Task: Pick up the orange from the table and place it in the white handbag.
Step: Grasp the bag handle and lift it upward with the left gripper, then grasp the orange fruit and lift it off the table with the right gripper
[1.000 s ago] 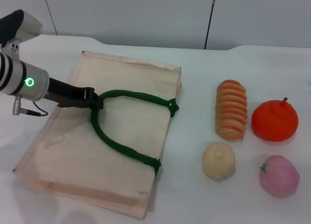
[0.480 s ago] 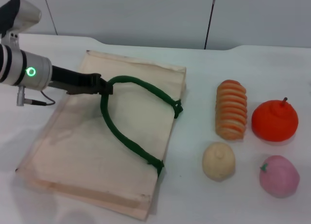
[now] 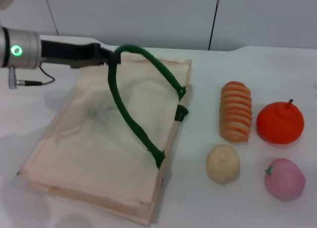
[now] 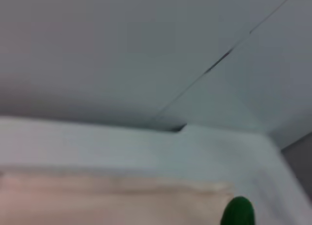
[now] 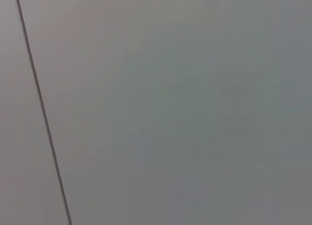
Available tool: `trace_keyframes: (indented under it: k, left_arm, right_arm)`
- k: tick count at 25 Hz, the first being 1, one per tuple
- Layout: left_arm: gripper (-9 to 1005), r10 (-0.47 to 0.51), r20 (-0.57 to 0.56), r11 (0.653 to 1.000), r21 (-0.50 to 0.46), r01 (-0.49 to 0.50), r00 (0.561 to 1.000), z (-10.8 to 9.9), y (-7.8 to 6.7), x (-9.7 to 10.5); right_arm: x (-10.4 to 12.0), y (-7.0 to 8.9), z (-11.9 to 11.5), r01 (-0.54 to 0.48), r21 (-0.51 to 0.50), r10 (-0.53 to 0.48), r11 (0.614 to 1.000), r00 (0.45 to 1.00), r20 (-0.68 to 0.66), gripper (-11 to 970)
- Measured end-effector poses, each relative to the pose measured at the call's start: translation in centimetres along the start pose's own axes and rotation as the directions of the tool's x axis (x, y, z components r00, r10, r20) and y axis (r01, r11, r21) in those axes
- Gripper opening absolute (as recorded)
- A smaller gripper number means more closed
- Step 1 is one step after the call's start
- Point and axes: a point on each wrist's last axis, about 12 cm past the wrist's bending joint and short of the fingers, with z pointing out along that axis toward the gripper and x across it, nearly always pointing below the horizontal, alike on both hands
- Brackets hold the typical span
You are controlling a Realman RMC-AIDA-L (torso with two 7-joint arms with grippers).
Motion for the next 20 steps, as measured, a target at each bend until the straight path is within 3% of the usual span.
trace_keyframes:
  k: [10, 20]
  left_arm:
    - [121, 0.056, 0.135, 0.986, 0.149, -0.077, 0.989, -2.8, -1.7, -1.4]
    - [121, 0.086, 0.233, 0.962, 0.232, -0.142, 0.969, -5.4, -2.8, -1.9]
  right_arm:
    - [-0.9, -0.2, -0.5, -0.022, -0.075, 0.02, 0.997, 1.0, -0.022, 776]
    - [-2.6, 0.8, -0.2, -0.008, -0.288, -0.038, 0.957, 0.987, -0.157, 776]
